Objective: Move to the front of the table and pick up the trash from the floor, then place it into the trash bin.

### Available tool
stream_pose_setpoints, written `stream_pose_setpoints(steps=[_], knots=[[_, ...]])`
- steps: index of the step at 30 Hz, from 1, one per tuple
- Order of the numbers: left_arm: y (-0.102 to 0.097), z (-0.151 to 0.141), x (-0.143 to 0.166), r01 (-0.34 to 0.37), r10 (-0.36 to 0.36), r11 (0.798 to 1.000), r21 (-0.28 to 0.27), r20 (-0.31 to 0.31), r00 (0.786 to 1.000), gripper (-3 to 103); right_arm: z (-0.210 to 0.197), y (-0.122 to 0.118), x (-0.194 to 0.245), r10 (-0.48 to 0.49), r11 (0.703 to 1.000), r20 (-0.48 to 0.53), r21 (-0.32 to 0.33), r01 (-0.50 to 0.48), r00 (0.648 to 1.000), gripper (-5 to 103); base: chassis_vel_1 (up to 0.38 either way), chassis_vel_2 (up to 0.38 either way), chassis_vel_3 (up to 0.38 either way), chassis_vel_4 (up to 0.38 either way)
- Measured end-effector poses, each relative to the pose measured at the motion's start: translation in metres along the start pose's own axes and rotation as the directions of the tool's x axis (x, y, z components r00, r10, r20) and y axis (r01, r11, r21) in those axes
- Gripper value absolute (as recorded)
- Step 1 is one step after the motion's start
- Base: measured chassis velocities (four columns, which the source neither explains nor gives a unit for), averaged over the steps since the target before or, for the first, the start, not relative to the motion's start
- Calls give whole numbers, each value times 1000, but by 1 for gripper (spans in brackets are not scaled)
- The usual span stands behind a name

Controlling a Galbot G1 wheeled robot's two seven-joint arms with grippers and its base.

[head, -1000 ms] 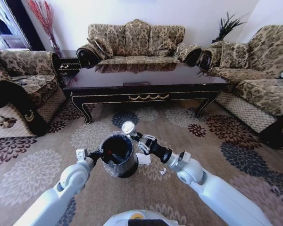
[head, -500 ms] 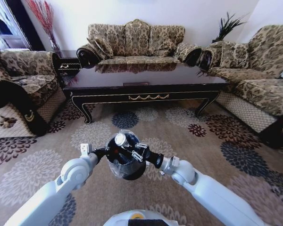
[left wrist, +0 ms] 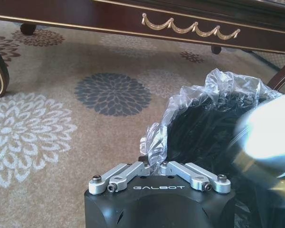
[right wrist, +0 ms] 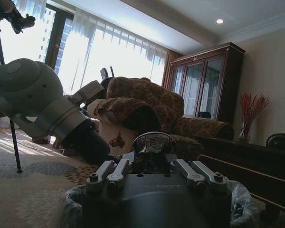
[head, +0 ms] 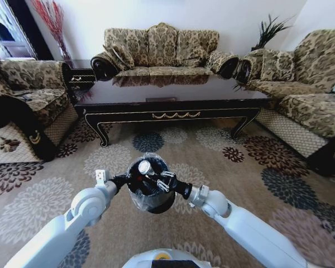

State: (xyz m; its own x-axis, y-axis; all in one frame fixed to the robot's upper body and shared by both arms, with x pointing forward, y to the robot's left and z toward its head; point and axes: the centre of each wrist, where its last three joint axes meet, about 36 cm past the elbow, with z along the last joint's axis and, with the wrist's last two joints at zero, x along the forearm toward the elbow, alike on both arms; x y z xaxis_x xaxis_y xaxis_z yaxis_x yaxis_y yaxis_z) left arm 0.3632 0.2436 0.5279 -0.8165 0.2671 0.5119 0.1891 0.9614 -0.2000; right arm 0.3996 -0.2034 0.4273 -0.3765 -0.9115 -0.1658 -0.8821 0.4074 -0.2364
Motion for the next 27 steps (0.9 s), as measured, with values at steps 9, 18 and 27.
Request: stream_pose_setpoints(steps=[9,18,27], knots=[[4,1,1,19,-19,1000,0,9,1000,3,-9,-2,3,2,1000,15,8,-2,1000,66,0,0,0,0],[32,15,8,190,-190,982,25,34,981,3,-37,-33,10,142,989,78,41,-145,987,100,0,0,0,0],[58,17,29,359,-360,932,54,14,933,3,-4,-43,21,360,933,-48,25,-359,932,100,0,0,0,0]])
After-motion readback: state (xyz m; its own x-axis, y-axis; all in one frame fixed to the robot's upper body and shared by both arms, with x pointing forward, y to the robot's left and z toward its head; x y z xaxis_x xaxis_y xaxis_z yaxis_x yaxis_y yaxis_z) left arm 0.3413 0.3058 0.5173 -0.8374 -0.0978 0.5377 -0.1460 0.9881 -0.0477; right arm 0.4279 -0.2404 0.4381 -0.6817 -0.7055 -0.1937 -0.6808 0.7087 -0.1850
